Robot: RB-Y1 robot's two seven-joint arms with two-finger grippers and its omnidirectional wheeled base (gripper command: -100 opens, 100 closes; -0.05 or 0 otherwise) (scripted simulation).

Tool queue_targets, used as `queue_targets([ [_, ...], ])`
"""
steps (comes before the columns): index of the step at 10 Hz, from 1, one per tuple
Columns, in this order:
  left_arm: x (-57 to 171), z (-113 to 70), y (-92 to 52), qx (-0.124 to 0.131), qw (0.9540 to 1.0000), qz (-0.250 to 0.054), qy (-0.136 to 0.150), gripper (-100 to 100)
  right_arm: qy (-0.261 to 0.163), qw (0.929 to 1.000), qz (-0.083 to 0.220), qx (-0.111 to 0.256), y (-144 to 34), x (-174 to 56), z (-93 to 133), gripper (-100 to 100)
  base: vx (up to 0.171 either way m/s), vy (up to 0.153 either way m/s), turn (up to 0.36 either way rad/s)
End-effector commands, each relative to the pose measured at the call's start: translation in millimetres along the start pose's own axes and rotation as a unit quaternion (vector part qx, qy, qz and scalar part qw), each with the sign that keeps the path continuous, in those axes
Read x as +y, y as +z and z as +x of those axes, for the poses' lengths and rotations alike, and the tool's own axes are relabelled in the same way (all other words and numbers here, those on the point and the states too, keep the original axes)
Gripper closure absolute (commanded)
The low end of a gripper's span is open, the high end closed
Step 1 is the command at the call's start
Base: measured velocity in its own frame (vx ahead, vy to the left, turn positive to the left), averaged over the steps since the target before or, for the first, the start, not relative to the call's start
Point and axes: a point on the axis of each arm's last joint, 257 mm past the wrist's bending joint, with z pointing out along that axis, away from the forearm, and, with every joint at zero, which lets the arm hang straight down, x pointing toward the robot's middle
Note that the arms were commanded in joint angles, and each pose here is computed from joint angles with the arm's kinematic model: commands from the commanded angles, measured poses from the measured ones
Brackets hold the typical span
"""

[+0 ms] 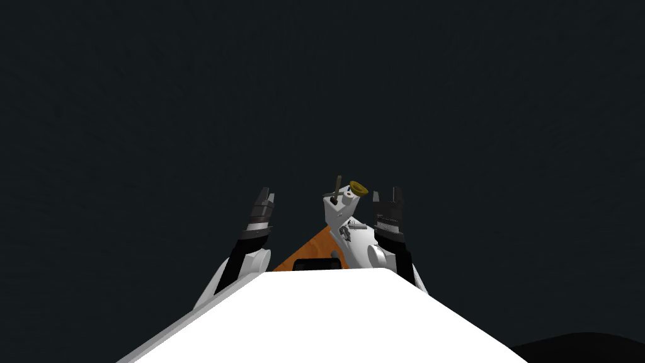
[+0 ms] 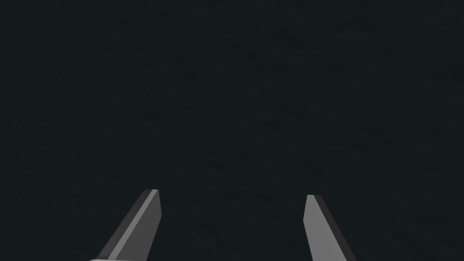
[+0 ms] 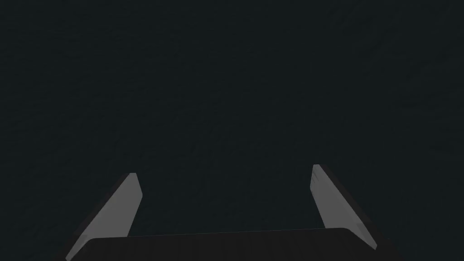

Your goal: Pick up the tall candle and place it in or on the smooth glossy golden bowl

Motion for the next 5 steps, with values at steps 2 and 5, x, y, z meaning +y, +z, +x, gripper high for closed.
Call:
queue_targets([
  [2,0.0,0.0,0.0,0.000,1.0000,0.000,0.000,0,-0.001,0.9991,0.021,0.036,2.4,-14.3,15.1,-100,0.002,0.004,0.034],
  [5,0.0,0.0,0.0,0.000,1.0000,0.000,0.000,0,0.002,0.9962,0.052,0.069,3.6,-35.4,33.4,-100,0.003,0.004,0.049],
])
